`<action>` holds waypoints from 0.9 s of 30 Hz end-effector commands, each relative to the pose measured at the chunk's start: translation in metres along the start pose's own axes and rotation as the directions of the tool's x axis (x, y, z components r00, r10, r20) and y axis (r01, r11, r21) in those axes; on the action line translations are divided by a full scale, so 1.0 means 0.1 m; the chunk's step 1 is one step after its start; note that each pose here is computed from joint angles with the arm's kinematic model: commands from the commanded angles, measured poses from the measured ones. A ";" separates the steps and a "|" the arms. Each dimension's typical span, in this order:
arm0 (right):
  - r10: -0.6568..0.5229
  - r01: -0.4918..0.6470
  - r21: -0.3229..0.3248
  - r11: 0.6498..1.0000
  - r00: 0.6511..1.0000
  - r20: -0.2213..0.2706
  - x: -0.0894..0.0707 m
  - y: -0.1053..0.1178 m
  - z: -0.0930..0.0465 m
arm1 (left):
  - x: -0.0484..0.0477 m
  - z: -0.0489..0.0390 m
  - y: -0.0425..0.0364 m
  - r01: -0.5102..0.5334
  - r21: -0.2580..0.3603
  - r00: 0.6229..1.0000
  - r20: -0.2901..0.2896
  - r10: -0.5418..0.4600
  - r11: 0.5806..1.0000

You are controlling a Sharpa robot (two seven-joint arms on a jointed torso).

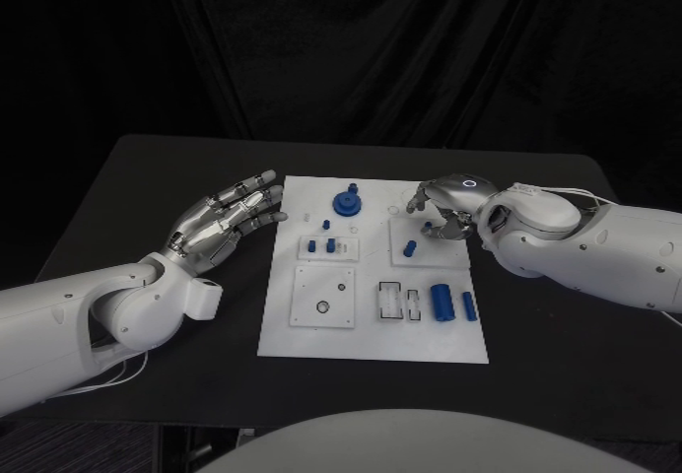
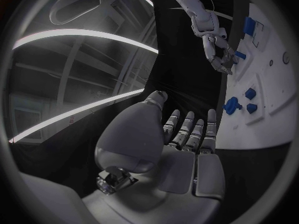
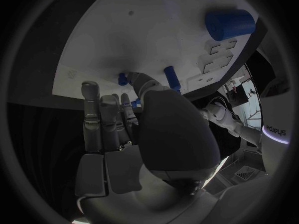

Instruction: Assemble the parts on the task board

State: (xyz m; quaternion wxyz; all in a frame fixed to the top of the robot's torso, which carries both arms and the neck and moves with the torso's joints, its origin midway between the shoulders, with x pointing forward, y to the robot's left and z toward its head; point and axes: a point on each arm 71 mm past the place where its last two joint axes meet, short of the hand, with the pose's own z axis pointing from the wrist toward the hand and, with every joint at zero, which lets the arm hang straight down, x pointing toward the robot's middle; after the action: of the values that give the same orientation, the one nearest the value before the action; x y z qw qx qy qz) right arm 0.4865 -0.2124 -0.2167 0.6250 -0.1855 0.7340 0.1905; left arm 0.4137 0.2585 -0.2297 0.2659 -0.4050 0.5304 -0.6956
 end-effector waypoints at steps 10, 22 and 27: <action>0.024 -0.024 -0.001 1.000 0.995 0.093 -0.03 -0.04 -0.05 | -0.010 -0.052 -0.141 -0.018 0.219 1.000 -0.003 0.019 0.976; 0.092 -0.094 0.031 0.995 0.993 0.072 -0.01 -0.10 -0.09 | -0.017 -0.054 -0.124 -0.017 0.211 1.000 -0.007 0.019 0.977; 0.120 -0.122 0.048 0.991 0.992 0.049 0.01 -0.12 -0.09 | -0.019 -0.050 -0.115 -0.031 0.210 0.999 -0.013 0.035 0.977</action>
State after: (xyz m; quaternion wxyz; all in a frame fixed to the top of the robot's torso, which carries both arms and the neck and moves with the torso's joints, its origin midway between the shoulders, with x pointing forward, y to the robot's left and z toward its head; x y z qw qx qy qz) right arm 0.4847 -0.2255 -0.2150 0.6399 -0.1400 0.7264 0.2081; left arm 0.4126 0.2630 -0.2340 0.2733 -0.4004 0.5372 -0.6902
